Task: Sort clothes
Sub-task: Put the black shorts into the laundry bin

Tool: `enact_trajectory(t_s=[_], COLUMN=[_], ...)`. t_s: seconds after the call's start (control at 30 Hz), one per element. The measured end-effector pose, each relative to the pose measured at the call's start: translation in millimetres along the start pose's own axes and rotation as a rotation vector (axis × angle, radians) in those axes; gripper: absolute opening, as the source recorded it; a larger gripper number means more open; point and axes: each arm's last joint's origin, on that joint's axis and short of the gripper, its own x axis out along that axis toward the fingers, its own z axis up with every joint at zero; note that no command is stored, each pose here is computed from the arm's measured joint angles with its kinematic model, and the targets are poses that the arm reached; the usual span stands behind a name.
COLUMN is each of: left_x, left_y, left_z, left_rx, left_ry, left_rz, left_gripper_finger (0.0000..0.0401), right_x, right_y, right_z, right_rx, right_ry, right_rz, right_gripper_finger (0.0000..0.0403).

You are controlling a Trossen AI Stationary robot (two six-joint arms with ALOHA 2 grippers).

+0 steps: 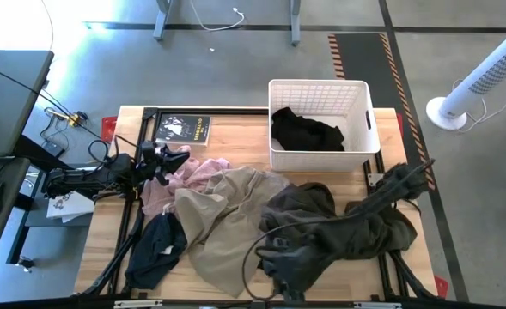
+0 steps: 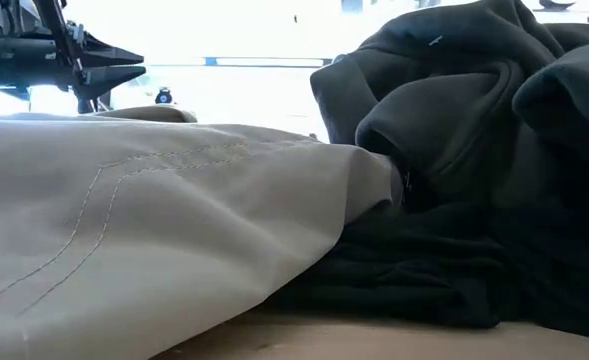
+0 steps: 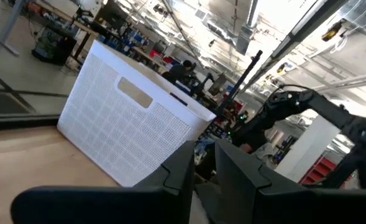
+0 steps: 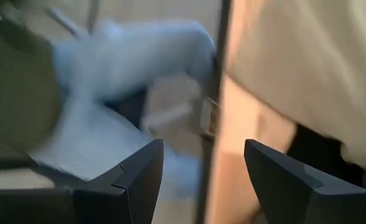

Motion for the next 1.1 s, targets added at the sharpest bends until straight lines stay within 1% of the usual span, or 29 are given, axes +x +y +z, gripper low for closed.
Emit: enact_trajectory(t_s=[0.13, 0.23, 0.3, 0.37, 0.43, 0.57, 0.67, 0.7, 0.8, 0.87, 0.93, 1.03, 1.1], left_x=[0.0, -0.1, -0.1, -0.2, -0.3, -0.3, -0.3, -0.3, -0.3, -0.3, -0.3, -0.3, -0.4], left_y=[0.5, 0.9, 0.6, 0.2, 0.2, 0.2, 0.3, 0.3, 0.3, 0.3, 0.4, 0.6, 0.7], left_z=[-2.0, -3.4, -3.9, -4.7, -5.6, -5.9, -5.9, -5.9, -6.0, -6.0, -6.1, -6.6, -6.9], left_rx=[-0.027, -0.050, -0.062, -0.074, -0.082, -0.083, -0.083, -0.083, -0.083, -0.083, -0.083, -0.082, -0.081], left_ry=[0.028, 0.048, 0.061, 0.080, 0.097, 0.101, 0.101, 0.101, 0.101, 0.101, 0.102, 0.108, 0.112], left_rz=[-0.009, -0.012, -0.026, -0.043, -0.054, -0.054, -0.054, -0.054, -0.053, -0.053, -0.052, -0.052, -0.052], left_gripper_finger=[0.0062, 0.0062, 0.0062, 0.0062, 0.0062, 0.0062, 0.0062, 0.0062, 0.0062, 0.0062, 0.0062, 0.0062, 0.0062], right_x=[48.8, 77.6, 92.2, 101.3, 102.1, 91.6, 73.6, 69.6, 69.3, 76.2, 85.4, 99.7, 103.6], right_y=[-26.7, -42.8, -54.1, -65.0, -67.8, -54.9, -41.4, -40.8, -51.8, -62.5, -71.4, -85.3, -90.0], right_z=[-13.7, -25.7, -35.6, -45.3, -48.7, -46.7, -40.1, -37.7, -34.8, -35.3, -38.0, -49.5, -55.3], right_rx=[-0.041, -0.081, -0.084, -0.036, 0.002, 0.003, -0.019, -0.020, 0.014, 0.039, 0.043, 0.040, 0.043], right_ry=[0.192, 0.288, 0.347, 0.403, 0.428, 0.396, 0.304, 0.272, 0.232, 0.221, 0.212, 0.217, 0.212], right_rz=[-0.071, -0.146, -0.251, -0.368, -0.402, -0.364, -0.420, -0.448, -0.530, -0.528, -0.496, -0.513, -0.503], right_gripper_finger=[0.0222, 0.0222, 0.0222, 0.0222, 0.0222, 0.0222, 0.0222, 0.0222, 0.0222, 0.0222, 0.0222, 0.0221, 0.0213])
